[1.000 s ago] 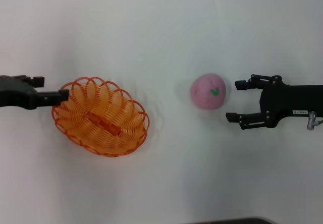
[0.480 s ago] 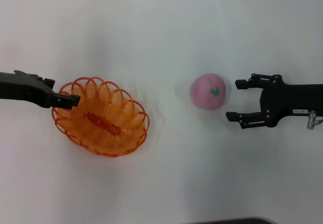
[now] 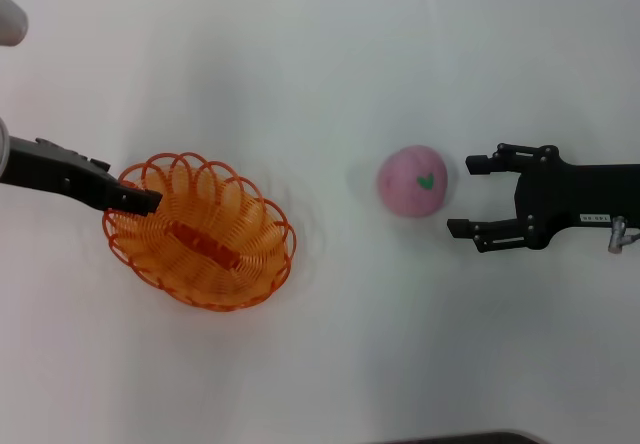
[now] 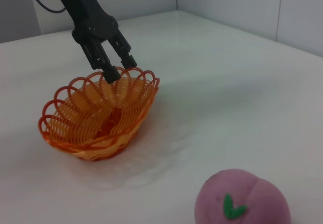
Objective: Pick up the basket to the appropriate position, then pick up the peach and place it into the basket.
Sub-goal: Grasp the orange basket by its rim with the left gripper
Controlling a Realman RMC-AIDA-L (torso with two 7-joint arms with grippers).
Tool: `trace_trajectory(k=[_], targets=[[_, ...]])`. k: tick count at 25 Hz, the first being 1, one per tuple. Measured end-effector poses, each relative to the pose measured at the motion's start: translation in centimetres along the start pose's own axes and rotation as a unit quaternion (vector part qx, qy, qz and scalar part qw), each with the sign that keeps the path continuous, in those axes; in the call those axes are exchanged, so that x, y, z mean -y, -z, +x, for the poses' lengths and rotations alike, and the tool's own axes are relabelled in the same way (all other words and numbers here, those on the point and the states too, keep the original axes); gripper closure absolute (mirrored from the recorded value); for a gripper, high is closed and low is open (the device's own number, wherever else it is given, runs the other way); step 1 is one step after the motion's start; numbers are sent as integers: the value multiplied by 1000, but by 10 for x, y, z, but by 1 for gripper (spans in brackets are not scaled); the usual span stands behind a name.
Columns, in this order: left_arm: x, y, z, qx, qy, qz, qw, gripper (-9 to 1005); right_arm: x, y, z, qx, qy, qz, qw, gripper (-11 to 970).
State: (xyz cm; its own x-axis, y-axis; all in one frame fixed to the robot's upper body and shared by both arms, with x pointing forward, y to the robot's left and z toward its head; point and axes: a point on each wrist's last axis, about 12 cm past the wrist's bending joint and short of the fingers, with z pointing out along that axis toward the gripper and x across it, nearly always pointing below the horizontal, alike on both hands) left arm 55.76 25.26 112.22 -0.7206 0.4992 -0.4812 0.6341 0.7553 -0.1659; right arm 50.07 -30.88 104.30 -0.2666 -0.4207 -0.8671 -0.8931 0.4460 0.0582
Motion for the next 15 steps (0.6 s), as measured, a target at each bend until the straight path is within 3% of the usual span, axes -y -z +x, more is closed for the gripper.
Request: trace_trajectory(k=[15], targets=[[4, -12, -4, -27, -14, 4, 1000, 152, 0, 0, 0, 1, 0, 0, 1000, 41]])
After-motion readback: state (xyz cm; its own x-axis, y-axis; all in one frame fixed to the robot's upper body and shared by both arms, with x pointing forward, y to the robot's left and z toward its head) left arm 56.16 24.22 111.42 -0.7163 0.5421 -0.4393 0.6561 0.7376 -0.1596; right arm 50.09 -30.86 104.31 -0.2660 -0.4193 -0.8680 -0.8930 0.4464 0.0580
